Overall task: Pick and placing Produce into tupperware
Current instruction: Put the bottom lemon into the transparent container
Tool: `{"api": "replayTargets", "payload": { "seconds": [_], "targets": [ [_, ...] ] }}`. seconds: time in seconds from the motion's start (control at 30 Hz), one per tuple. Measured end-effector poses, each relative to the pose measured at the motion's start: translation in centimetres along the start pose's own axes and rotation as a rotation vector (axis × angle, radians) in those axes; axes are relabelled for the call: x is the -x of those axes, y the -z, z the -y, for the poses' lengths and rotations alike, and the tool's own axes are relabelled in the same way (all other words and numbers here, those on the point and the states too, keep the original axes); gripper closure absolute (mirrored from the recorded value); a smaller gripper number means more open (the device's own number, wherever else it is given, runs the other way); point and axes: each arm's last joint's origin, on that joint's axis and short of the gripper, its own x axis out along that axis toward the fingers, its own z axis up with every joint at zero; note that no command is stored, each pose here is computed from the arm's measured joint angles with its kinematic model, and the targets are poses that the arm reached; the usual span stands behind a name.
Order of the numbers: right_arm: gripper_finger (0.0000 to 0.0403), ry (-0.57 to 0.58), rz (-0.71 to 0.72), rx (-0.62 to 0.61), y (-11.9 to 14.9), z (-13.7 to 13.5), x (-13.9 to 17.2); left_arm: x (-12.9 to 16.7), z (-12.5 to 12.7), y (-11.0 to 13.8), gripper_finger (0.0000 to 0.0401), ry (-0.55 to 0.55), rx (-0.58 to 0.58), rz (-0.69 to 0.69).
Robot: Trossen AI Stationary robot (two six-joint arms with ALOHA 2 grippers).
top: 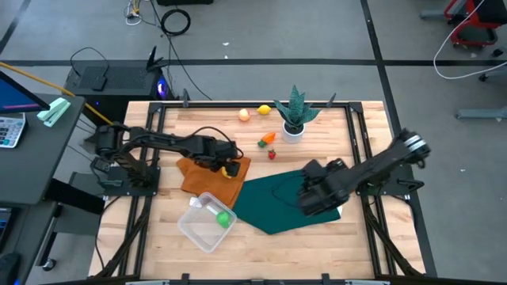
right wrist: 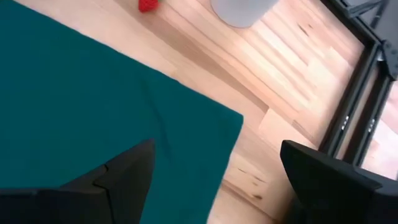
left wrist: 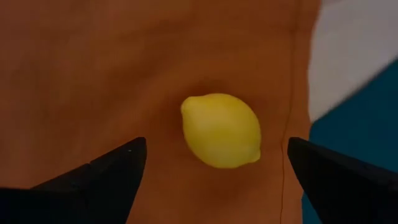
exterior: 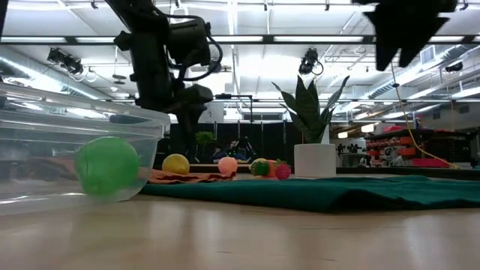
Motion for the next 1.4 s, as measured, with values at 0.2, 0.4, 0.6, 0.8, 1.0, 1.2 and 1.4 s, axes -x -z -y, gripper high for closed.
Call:
{"api": "replayTargets", "payload": {
  "seconds": [0.2, 0.4, 0.6, 0.8, 1.0, 1.2, 1.4],
  "targets": [
    [0.0090, -0.115, 0.071, -0.038, 1.3, 3.8, 0.1, -0.1, -0.1, -0.1, 0.0003, -0.008, 0.120, 0.012],
    [0.0090, -0.234, 0.097, -0.038, 2.3, 5.7, 0.1, -0.1, 0.3, 0.0, 0.0003, 0.018, 0.189, 0.019],
    [0.0090, -0.249, 0.106, 0.017, 2.5, 5.9, 0.3, -0.1, 0.6, 0.3, 0.0008, 0.035, 0.190, 0.012],
    [0.0090, -0.320, 0.111, -0.015, 2.4, 5.1, 0.5, -0.1, 0.6, 0.2, 0.0027, 0.030, 0.165, 0.018],
    [0.0090, -0.355, 0.120, -0.022, 2.2, 4.8, 0.6, -0.5, 0.5, 0.3, 0.0036, 0.008, 0.120, 0.011],
    [0.0090, -0.358, 0.120, -0.021, 2.2, 4.8, 0.6, -1.1, 0.4, 0.3, 0.0033, -0.013, 0.098, 0.003],
    [0.0090, -0.363, 0.121, -0.024, 2.2, 4.7, 0.6, -1.8, 0.6, 0.2, 0.0033, -0.007, 0.086, 0.006]
  ]
}}
